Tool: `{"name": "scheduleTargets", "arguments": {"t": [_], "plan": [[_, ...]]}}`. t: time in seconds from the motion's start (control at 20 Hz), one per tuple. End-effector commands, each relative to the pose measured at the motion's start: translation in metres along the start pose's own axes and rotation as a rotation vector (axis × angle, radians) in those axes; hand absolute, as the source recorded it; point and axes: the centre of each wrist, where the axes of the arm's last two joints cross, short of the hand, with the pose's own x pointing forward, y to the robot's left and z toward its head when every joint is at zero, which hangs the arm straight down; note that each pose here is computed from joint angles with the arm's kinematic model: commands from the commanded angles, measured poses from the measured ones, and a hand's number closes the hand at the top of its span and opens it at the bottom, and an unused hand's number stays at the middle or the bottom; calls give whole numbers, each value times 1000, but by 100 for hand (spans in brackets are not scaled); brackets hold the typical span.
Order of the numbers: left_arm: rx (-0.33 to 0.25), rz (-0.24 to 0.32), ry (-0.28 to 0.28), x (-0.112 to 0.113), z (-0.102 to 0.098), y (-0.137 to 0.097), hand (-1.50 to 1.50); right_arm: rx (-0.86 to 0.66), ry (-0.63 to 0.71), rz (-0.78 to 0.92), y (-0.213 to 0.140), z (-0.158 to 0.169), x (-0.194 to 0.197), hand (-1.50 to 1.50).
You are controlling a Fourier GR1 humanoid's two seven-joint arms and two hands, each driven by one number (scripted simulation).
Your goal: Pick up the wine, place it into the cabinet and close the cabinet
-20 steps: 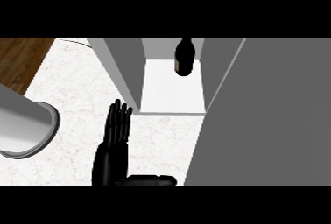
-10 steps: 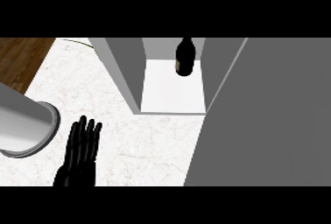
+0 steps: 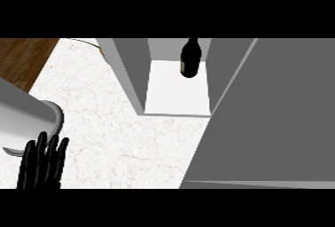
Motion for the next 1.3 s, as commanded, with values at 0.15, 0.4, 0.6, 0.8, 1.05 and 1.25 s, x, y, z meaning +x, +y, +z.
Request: {"name": "scheduleTargets", "arguments": {"t": [0.15,0.4,0.6,0.8,1.05,1.25], "plan": [[8,18,-22,28,-7,27,-150,155,-117,-63,42,-25,23,150],[-6,13,-3,25,-5,55,-150,94,-127,-48,51,-62,15,150],[-34,20,-11,42,-3,73,-150,70,-120,-35,47,-76,28,150],[-51,17,-43,49,-15,85,-150,38,-99,-19,38,-115,30,150],[-75,49,-27,49,-20,93,-150,21,-71,18,32,-172,45,150],[-85,54,-47,67,-31,102,-150,-25,-69,22,13,-217,52,150]]}}
